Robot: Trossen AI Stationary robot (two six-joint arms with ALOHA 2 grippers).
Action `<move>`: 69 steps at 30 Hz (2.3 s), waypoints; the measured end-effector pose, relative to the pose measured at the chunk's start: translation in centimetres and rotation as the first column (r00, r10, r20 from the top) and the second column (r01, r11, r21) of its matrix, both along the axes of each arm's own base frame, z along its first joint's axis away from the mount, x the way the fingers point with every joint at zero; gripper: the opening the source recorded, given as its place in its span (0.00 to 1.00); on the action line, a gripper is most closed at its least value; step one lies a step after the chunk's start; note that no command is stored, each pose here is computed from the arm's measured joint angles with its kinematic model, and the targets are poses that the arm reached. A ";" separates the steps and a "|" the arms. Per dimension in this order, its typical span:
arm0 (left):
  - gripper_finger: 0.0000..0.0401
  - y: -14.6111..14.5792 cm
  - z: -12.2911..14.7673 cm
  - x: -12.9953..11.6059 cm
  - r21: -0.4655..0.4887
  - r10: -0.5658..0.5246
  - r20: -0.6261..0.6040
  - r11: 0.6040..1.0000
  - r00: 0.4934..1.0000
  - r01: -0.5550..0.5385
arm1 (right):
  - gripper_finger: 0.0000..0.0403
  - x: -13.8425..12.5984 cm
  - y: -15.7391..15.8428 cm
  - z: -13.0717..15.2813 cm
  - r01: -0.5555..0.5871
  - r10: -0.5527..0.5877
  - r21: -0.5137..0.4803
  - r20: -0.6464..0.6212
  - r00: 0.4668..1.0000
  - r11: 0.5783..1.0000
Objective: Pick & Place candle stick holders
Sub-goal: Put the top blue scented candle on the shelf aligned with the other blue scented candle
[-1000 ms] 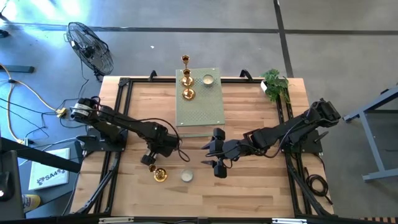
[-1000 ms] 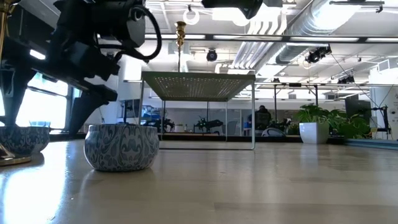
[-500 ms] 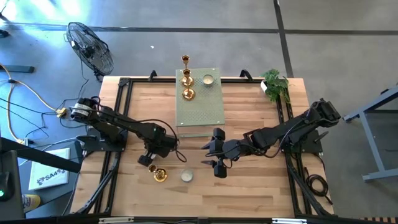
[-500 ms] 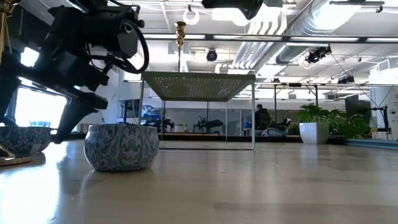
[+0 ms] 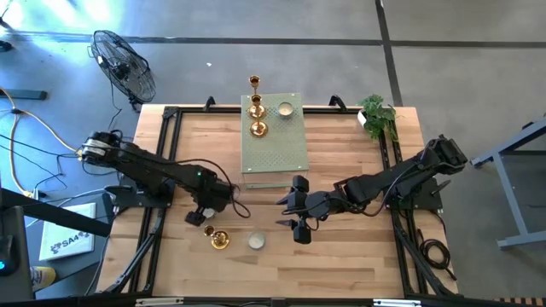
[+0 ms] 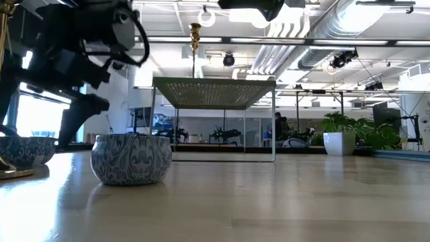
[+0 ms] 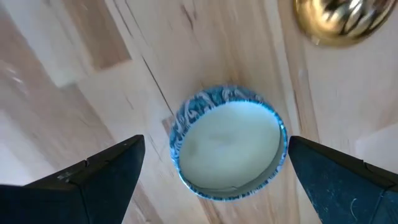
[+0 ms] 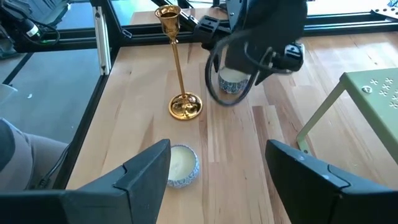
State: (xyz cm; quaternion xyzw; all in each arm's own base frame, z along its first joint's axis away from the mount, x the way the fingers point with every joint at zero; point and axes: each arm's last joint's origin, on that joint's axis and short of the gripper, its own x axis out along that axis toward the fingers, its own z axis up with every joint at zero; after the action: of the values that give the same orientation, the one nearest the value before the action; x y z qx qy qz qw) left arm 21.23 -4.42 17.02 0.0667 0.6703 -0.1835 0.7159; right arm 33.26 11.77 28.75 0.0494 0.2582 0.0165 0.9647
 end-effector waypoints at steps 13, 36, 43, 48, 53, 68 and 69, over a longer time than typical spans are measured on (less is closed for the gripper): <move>0.97 -0.6 1.1 -0.9 0.009 0.007 0.105 1.000 0.994 -0.008 | 0.64 0.0 0.0 0.0 0.005 -0.005 0.000 0.002 1.000 1.000; 0.97 -1.0 0.2 -1.2 0.037 0.159 0.074 0.986 0.984 -0.162 | 0.64 0.0 0.0 0.0 0.005 -0.005 0.001 0.001 1.000 1.000; 0.97 -1.1 -0.6 -0.8 0.029 0.153 0.044 0.988 0.987 -0.154 | 0.64 0.0 0.0 0.0 0.005 -0.005 0.000 0.001 1.000 1.000; 0.97 -1.1 -1.7 -1.1 -0.005 0.152 0.058 0.988 0.987 -0.152 | 0.64 0.0 0.0 0.0 0.005 -0.005 0.001 0.001 1.000 1.000; 0.97 -1.1 -2.1 -1.3 -0.018 0.152 0.055 0.988 0.987 -0.151 | 0.64 0.0 0.0 0.0 0.005 -0.005 0.001 0.003 1.000 1.000; 0.97 -1.1 -2.2 -1.2 -0.019 0.158 0.060 0.987 0.986 -0.157 | 0.64 0.1 0.0 0.2 0.004 -0.004 0.005 0.019 1.000 1.000; 0.97 -1.1 -2.2 -1.2 -0.019 0.158 0.059 0.987 0.986 -0.157 | 0.64 0.1 0.0 0.2 0.004 -0.004 0.005 0.019 1.000 1.000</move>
State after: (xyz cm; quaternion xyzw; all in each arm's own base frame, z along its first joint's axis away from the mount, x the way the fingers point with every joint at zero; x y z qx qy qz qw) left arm 19.99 -5.51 14.86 0.0138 0.6502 -0.1289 0.7486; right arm 33.35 11.79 28.91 0.0521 0.2490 0.0159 0.9670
